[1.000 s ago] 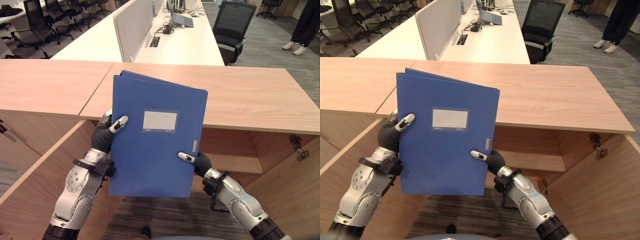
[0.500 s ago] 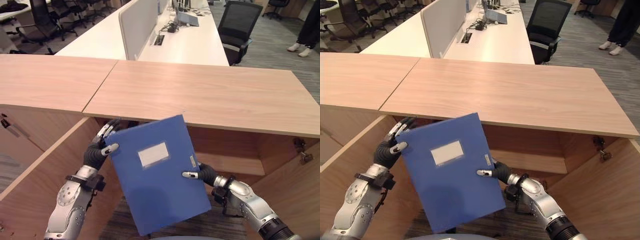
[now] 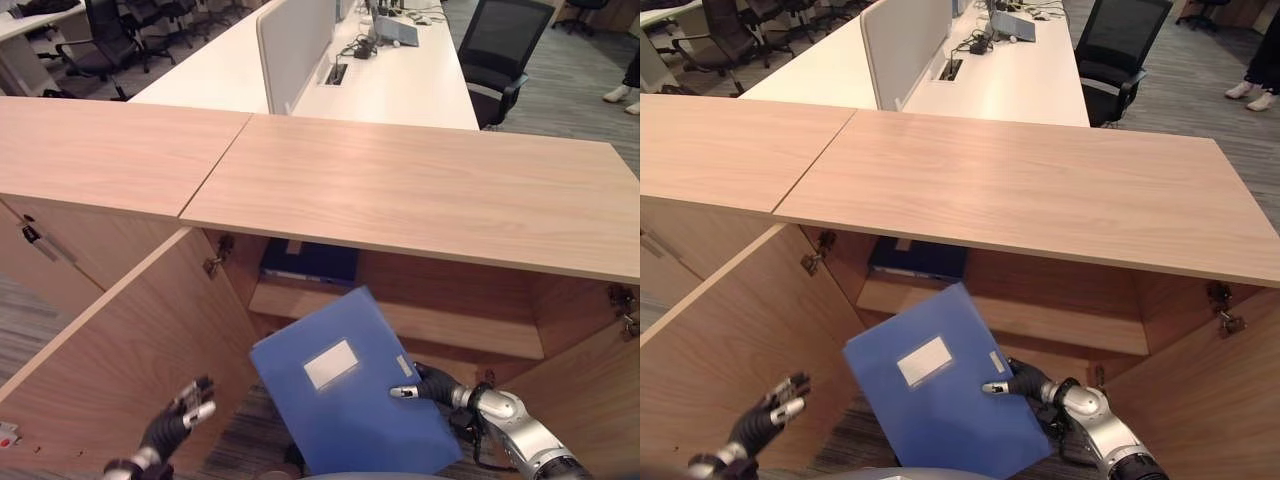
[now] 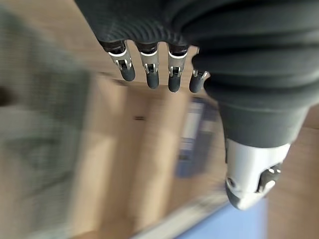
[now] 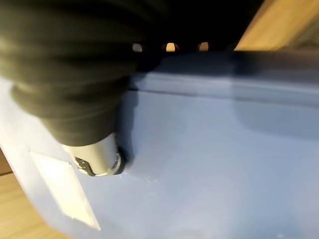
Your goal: Put the empty folder in the office cabinet
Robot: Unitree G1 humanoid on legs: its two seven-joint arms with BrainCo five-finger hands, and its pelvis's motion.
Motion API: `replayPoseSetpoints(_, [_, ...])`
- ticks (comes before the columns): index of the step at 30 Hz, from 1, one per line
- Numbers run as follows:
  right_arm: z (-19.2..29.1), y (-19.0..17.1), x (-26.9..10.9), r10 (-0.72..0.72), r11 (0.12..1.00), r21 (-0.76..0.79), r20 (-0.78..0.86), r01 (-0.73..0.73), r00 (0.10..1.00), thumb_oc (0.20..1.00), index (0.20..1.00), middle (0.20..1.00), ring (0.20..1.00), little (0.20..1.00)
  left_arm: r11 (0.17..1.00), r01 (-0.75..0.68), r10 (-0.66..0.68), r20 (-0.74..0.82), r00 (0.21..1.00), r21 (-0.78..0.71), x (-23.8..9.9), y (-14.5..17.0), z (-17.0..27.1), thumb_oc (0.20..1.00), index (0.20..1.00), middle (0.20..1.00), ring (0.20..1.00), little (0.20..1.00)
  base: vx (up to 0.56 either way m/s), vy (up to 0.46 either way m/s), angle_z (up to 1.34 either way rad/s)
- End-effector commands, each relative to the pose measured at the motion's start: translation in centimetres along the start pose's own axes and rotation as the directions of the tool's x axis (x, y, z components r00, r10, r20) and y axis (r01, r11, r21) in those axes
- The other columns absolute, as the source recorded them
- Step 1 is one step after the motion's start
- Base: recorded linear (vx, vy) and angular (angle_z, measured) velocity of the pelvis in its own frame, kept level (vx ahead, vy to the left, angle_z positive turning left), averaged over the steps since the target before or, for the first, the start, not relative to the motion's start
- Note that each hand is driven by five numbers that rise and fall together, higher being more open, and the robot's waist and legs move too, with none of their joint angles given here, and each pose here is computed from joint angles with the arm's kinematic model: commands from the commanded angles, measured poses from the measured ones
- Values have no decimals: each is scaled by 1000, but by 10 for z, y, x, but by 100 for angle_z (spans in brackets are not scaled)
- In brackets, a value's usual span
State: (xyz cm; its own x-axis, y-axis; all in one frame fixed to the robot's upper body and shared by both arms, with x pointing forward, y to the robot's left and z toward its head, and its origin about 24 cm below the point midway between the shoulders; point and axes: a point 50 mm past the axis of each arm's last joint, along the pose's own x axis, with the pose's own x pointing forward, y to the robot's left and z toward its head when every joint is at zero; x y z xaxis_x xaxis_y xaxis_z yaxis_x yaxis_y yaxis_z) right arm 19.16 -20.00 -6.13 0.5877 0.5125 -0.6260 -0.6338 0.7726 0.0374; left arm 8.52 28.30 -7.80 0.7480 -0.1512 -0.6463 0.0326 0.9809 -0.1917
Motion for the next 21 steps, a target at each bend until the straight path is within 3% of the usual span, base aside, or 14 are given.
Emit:
replayPoseSetpoints(1, [21, 3, 11, 45, 998, -42, 79, -42, 996, 200, 200, 200, 200, 200, 991, 38, -44, 40, 998, 126, 13, 2, 23, 1000, 1000, 1000, 1000, 1000, -5, 5, 8])
replayPoseSetpoints(8, [-12, -2, 21, -96, 986, 138, -22, 98, 995, 200, 200, 200, 200, 200, 992, 8, 6, -114, 993, 123, 25, -6, -13, 1000, 1000, 1000, 1000, 1000, 8, -1, 9])
replayPoseSetpoints(13, [-27, -16, 23, -282, 889, 358, -67, 287, 957, 200, 200, 200, 200, 200, 992, -11, 30, -155, 987, 123, 38, -15, -22, 1000, 1000, 1000, 1000, 1000, 15, -12, 11])
replayPoseSetpoints(17, [-28, -36, 18, -467, 690, 600, -59, 405, 882, 200, 200, 200, 200, 200, 992, -25, 48, -193, 980, 120, 44, -19, -30, 1000, 1000, 1000, 1000, 1000, 14, -11, 13])
replayPoseSetpoints(21, [-22, -64, 8, -644, 389, 826, -73, 407, 762, 200, 200, 200, 200, 200, 988, 13, 20, -210, 978, 152, 45, -25, -32, 1000, 1000, 1000, 1000, 1000, -3, -13, 8])
